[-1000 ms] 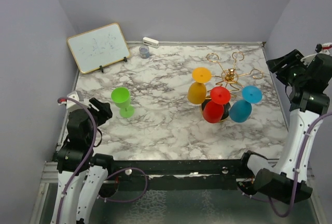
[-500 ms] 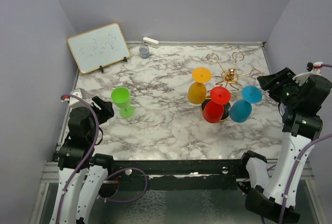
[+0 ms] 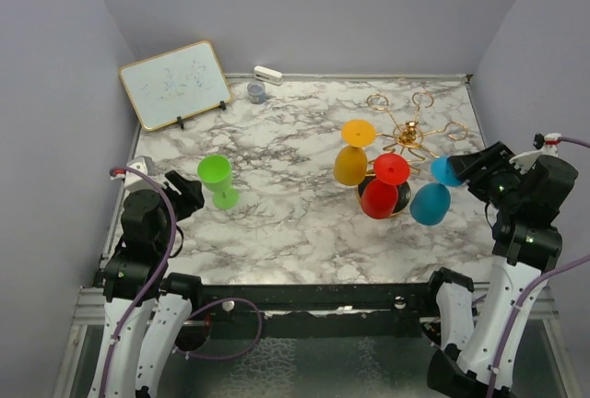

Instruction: Take the wine glass off the wine glass rack

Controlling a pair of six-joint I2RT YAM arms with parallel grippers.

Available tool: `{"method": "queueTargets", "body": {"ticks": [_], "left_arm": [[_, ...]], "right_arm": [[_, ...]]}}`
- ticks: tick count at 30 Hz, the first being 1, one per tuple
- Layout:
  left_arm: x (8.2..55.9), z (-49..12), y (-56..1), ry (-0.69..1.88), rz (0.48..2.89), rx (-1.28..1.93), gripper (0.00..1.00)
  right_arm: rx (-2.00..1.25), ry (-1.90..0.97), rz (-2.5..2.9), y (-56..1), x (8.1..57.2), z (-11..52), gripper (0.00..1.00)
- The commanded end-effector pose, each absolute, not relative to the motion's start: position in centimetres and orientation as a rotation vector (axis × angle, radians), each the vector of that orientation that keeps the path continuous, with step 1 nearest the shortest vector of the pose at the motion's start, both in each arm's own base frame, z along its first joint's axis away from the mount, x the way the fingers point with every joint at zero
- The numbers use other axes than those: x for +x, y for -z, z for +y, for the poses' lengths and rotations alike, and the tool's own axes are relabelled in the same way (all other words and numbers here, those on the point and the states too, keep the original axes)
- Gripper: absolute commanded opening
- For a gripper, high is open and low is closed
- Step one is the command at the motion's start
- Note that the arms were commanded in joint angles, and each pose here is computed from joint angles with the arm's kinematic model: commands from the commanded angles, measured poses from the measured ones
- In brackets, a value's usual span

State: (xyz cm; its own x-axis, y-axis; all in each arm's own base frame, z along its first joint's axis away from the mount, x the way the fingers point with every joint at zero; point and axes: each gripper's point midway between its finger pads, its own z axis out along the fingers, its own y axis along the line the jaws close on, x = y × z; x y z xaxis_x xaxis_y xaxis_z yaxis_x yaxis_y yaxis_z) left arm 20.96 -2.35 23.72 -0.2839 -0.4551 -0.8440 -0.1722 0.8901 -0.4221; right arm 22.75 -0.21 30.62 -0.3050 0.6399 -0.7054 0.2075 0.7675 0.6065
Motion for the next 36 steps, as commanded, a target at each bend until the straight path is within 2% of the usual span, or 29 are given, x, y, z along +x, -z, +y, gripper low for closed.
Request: {"method": "queueTargets", "body": {"ticks": [1, 16, 25, 32, 36], "left_arm": [[21.2, -2.8, -24.1, 0.312, 1.848, -0.432, 0.62], [21.2, -2.8, -24.0, 0.314, 1.853, -0.430, 0.62], [21.2, -2.8, -24.1, 0.317, 1.849, -0.429, 0.62], [21.2, -2.8, -24.1, 0.316, 1.850, -0.430, 0.62], [21.2, -2.8, -24.1, 0.318, 1.848, -0.430, 0.62]], "right_arm": [[0.677, -0.491, 1.873, -30.3, 21.6, 0.2, 0.52], [0.700, -0.509, 1.839, -31.9, 20.2, 0.9, 0.47], [0.697, -0.516, 1.825, -32.7, 19.9, 1.2, 0.31], [0.714, -0.525, 1.841, -31.4, 20.1, 1.1, 0.30], [0.714, -0.526, 1.836, -31.4, 20.0, 1.2, 0.18]]}}
